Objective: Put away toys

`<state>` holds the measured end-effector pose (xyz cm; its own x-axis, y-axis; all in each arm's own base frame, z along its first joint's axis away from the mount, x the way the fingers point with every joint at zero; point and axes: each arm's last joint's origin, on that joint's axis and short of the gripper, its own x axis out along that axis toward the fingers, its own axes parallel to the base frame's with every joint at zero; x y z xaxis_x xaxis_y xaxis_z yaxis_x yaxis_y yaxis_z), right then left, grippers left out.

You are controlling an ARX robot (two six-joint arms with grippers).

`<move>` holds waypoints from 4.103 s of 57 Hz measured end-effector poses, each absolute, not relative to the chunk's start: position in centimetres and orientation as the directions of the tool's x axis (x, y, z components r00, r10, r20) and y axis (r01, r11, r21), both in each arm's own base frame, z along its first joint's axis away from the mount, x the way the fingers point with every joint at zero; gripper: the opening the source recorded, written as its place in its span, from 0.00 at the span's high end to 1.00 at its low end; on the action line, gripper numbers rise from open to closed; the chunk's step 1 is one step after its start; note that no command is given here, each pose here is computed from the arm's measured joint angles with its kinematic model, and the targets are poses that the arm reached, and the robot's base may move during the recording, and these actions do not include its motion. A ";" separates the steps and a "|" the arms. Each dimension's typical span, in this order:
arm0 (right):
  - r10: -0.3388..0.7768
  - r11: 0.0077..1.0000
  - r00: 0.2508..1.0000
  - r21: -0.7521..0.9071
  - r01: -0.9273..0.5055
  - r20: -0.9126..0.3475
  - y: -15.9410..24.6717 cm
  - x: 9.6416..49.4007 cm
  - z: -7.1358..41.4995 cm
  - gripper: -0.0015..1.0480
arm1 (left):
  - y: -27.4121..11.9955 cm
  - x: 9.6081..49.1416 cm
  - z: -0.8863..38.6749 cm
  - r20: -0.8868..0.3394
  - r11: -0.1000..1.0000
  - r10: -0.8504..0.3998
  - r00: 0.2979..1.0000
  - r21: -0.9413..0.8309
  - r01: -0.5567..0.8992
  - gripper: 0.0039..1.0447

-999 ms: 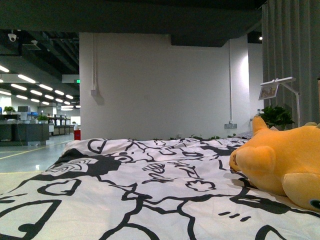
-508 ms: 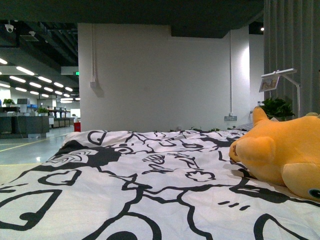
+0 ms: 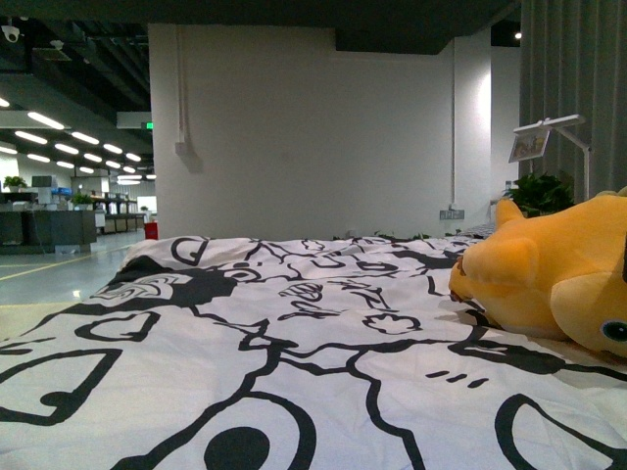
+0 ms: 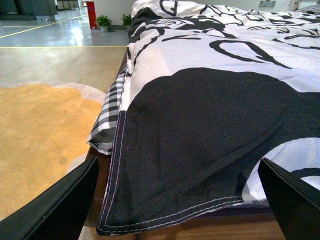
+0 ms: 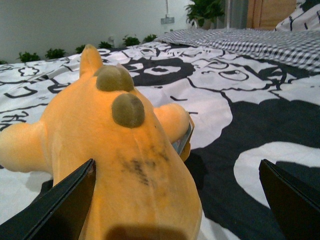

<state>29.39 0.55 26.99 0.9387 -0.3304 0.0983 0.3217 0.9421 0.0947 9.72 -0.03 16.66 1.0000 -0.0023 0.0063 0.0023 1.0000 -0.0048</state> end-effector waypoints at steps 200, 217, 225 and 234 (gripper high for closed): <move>-0.013 1.000 1.000 0.002 0.013 0.021 -0.1 11.4 18.9 0.93 | 0.0 9.7 16.7 0.006 1.000 -0.002 1.000 -0.005 0.002 0.06; -0.012 1.000 1.000 0.002 0.012 0.022 -0.1 10.9 18.1 0.93 | 0.0 9.7 16.7 0.006 1.000 -0.002 1.000 -0.005 0.002 0.06; -0.012 1.000 1.000 0.002 0.012 0.020 -0.1 10.5 17.2 0.93 | 0.0 9.7 16.7 0.006 1.000 -0.002 1.000 -0.005 0.002 0.06; -0.011 1.000 1.000 0.002 0.011 0.018 -0.1 9.7 16.9 0.93 | 0.0 9.7 16.7 0.006 1.000 -0.003 1.000 -0.004 0.003 0.06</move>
<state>9.72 -0.06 16.90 0.9998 -0.0114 0.0181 0.0114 0.9999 0.0019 9.72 -0.03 16.66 1.0000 -0.0031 0.0063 0.0031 1.0000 -0.0044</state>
